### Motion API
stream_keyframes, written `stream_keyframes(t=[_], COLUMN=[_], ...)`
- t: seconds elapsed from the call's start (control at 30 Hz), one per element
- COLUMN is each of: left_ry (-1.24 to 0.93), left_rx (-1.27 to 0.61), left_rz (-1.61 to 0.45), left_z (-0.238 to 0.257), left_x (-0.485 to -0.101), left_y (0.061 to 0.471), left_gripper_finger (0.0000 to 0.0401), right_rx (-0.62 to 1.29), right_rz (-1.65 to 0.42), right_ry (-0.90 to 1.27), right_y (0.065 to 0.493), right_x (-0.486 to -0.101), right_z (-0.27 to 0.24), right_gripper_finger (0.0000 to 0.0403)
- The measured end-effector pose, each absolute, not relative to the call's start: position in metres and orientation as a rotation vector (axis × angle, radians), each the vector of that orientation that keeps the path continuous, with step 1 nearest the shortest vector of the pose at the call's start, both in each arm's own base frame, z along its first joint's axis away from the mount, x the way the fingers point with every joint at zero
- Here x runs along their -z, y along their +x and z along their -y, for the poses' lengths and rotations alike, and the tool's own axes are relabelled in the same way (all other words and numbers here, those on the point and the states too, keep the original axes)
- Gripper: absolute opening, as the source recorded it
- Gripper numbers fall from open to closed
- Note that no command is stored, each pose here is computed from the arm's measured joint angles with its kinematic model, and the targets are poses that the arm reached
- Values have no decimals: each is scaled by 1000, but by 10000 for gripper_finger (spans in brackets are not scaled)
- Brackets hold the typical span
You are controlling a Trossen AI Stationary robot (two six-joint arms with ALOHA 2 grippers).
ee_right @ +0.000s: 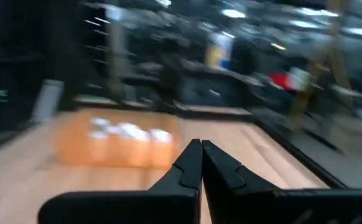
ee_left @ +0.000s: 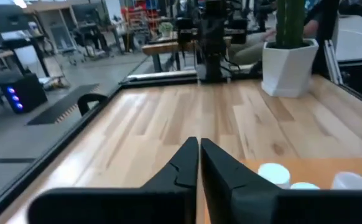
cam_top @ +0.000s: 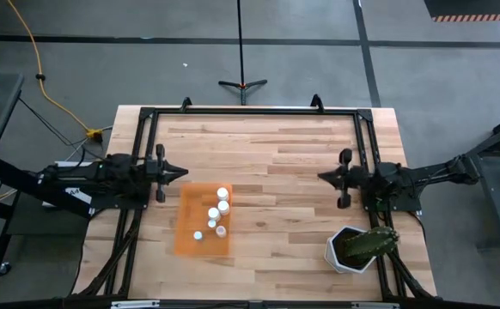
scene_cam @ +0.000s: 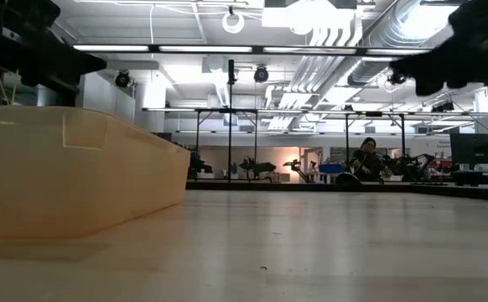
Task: Pick and place pill bottles into a basket
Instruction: Return to Home Position
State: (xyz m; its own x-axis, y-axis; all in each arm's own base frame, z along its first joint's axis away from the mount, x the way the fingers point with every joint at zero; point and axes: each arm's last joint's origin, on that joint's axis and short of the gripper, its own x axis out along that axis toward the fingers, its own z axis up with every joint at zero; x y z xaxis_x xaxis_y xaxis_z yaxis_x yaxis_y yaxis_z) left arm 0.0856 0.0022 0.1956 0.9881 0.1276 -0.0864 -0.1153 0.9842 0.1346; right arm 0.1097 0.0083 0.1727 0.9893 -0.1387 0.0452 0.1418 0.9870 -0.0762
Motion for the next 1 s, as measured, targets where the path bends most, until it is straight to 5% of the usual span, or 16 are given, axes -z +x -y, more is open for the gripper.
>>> stream_keyframes(t=[0.3,0.57,0.77,1.0], left_ry=[145,158,135,162], left_rx=[-129,-143,-98,-58], left_rz=[-153,-86,-119,16], left_z=[-2,-3,-1,0], left_x=[-172,-180,-173,-169], left_y=[91,91,92,97], left_gripper_finger=[22,57,22,45], right_rx=[60,82,26,4], right_rz=[44,110,25,105], right_ry=[-36,-43,27,33], right_y=[110,104,101,96], right_x=[-173,-200,-181,-176], right_z=[-11,-9,-10,-10], right_gripper_finger=[0,0,0,0])
